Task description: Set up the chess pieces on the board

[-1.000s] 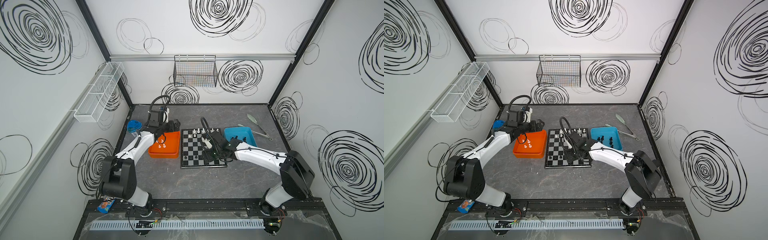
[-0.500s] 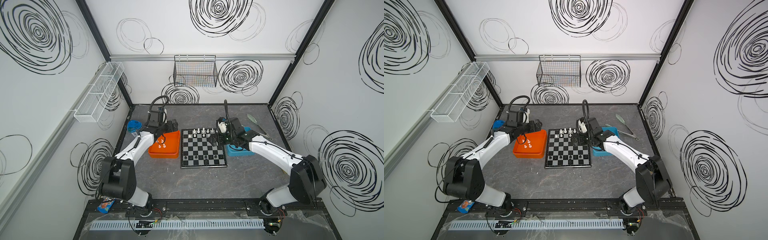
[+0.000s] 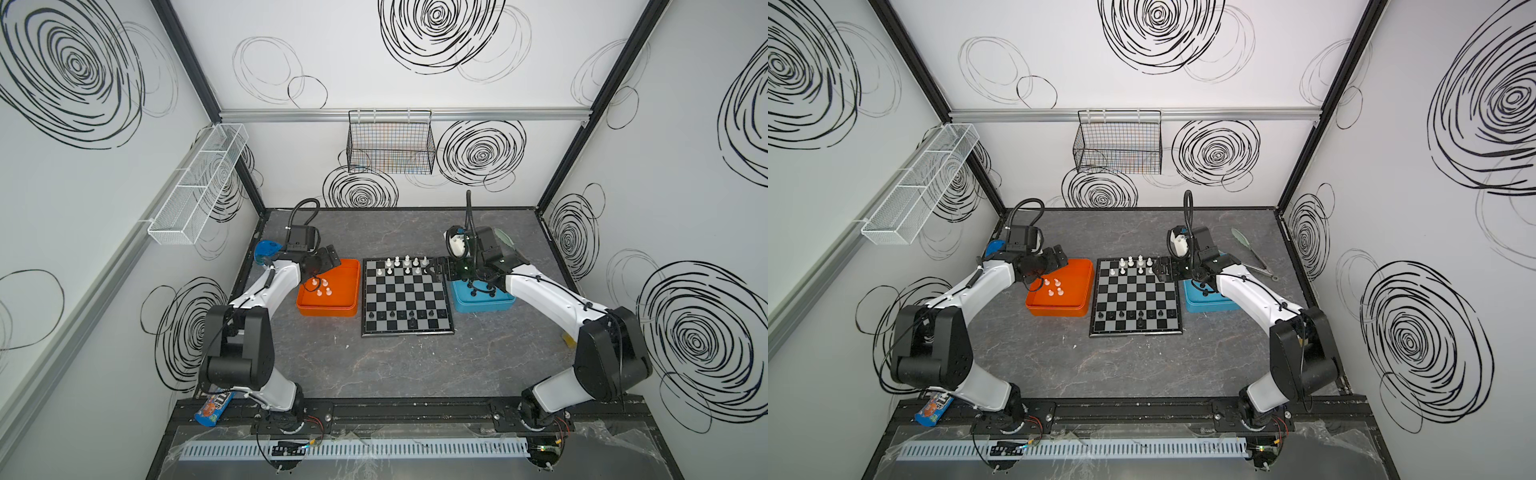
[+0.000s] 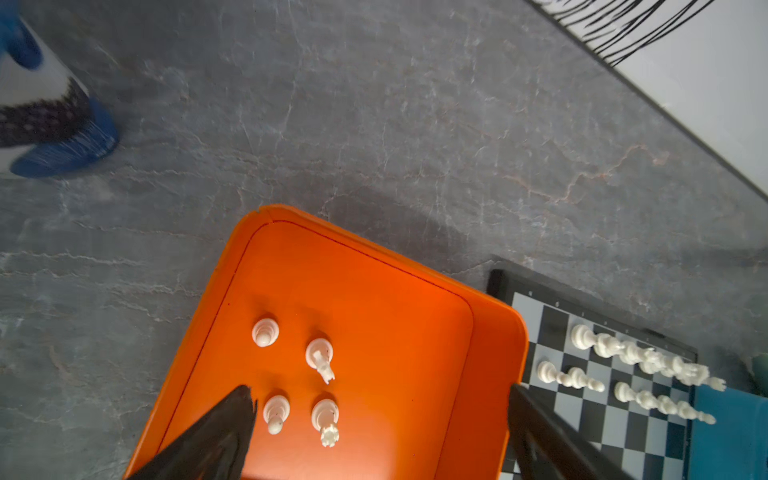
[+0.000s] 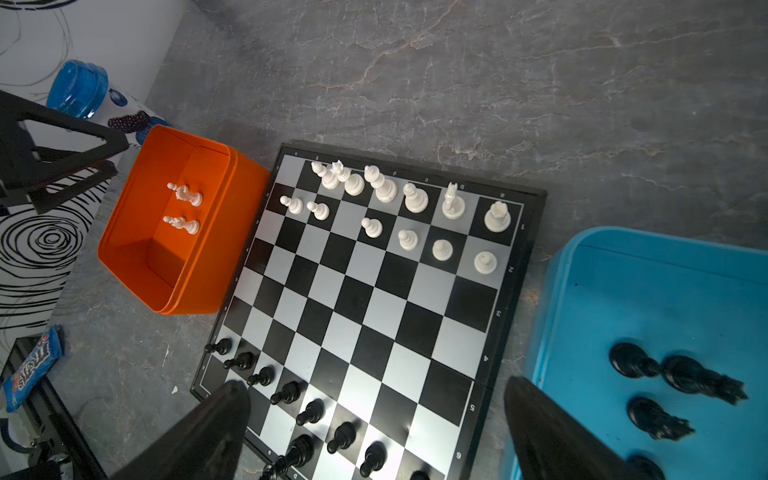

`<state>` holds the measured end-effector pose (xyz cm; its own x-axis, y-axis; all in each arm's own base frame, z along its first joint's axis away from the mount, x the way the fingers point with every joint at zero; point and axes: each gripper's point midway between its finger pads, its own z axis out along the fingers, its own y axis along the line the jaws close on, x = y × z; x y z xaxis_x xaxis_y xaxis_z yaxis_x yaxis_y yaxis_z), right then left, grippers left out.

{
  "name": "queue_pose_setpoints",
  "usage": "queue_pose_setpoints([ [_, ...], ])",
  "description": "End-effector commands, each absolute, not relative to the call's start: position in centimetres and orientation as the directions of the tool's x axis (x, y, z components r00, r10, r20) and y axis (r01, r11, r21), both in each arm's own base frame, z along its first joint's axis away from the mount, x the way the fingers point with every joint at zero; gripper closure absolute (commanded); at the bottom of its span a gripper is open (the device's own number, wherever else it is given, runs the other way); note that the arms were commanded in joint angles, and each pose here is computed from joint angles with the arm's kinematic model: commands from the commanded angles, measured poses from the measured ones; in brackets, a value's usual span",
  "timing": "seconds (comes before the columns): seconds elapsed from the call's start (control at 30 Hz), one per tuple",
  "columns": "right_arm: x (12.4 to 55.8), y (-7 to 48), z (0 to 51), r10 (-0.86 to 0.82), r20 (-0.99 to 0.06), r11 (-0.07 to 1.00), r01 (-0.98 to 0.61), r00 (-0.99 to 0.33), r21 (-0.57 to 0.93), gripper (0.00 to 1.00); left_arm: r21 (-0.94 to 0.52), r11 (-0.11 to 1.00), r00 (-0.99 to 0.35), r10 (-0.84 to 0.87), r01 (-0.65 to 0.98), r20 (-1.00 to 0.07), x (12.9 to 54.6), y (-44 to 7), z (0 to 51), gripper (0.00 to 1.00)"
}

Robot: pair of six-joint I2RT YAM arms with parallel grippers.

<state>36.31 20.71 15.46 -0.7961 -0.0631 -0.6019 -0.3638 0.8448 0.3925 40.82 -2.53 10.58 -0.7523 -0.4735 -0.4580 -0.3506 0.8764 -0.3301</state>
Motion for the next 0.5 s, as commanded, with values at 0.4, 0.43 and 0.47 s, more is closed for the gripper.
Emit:
queue_pose_setpoints([
  [0.4, 36.7, 18.3, 14.1, -0.058, -0.598, 0.85, -0.353, -0.8, 0.39, 0.0, -0.23, 0.901, -0.801, -0.432, -0.367, -0.415, 40.8, -1.7, 9.0, 0.07],
  [0.43, 36.7, 18.3, 14.0, -0.058, -0.596, 0.85, -0.353, -0.801, 0.391, 0.0, -0.23, 0.9, -0.804, -0.434, -0.369, -0.407, 40.7, -1.8, 8.8, 0.09],
  [0.47, 36.7, 18.3, 13.9, -0.058, -0.593, 0.85, -0.351, -0.803, 0.393, 0.0, -0.224, 0.9, -0.807, -0.435, -0.373, -0.401, 40.7, -1.9, 8.5, 0.13],
])
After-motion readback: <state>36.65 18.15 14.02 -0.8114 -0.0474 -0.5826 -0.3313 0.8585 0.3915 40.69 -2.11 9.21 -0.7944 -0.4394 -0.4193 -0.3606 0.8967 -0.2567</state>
